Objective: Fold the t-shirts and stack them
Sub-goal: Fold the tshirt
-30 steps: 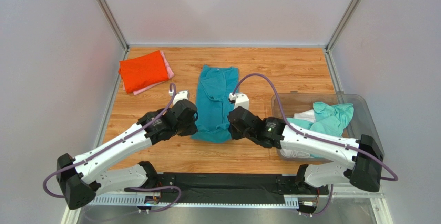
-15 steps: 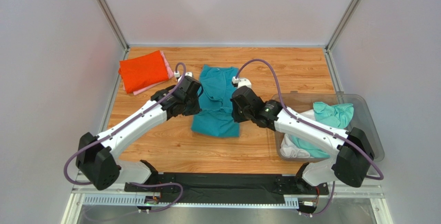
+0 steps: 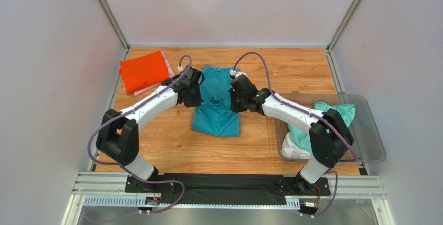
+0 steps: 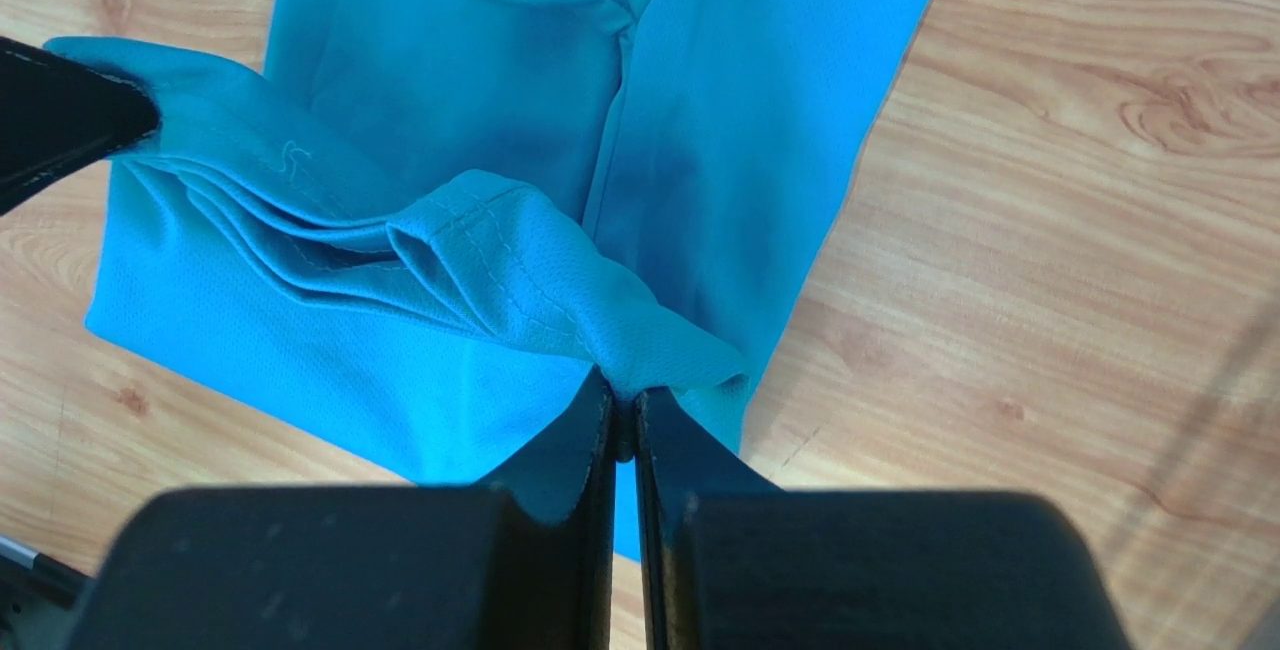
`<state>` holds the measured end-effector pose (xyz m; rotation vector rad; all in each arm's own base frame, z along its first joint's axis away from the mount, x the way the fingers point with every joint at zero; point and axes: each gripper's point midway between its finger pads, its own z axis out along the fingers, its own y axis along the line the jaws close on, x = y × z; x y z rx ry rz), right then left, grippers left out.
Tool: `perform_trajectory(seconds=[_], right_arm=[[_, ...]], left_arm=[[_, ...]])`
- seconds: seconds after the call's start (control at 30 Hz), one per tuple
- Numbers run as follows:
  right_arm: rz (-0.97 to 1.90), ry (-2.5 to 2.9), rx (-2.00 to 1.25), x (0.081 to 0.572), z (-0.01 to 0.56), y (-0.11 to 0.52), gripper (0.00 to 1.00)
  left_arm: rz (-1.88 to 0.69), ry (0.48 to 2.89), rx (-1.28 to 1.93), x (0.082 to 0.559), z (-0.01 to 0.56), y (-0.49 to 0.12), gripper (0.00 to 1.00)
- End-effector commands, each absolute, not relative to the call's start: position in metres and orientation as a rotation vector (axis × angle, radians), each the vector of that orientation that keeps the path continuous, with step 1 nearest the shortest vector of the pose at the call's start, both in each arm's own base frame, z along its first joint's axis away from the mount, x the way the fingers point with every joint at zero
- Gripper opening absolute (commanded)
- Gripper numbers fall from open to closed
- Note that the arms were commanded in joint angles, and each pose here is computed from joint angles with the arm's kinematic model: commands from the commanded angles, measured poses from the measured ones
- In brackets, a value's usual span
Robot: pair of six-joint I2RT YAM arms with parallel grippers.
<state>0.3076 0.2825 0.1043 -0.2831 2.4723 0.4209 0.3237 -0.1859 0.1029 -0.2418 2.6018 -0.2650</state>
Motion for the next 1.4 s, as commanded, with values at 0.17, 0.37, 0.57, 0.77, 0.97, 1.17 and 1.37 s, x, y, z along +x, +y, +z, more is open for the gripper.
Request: perform_trajectory(seconds=[0.17,0.37,0.57,0.77,0.97,1.17,1.37], right_arm=[[0.489,2.446,-0.275,0.350,0.097,0.297,0.04],[0.498,2.488,-0.222,0.369,0.075,0.294,0.09],[0.501,2.483,-0.208,0.380,0.080,0.293,0.41],[0.552,2.453,-0.186,0.362,0.113,0.288,0.74],[0.750,2.404,-0.192,0.326,0.131,0.306,1.00],[0.864,2.422,-0.211,0.318,0.122,0.323,1.00],[0.839,2.444,-0.218,0.348,0.105,0.335,1.00]], left_arm=[[-0.301,2.606,-0.217,0.364,0.089,-0.192,0.01],[-0.301,2.649,-0.230,0.377,0.068,-0.189,0.06],[-0.292,2.632,-0.258,0.381,0.077,-0.186,0.41],[-0.345,2.528,-0.274,0.371,0.124,-0.179,1.00],[-0.644,2.540,-0.217,0.332,0.125,-0.207,1.00],[-0.899,2.587,-0.157,0.304,0.100,-0.239,1.00],[-0.798,2.701,-0.208,0.287,0.056,-0.224,1.00]])
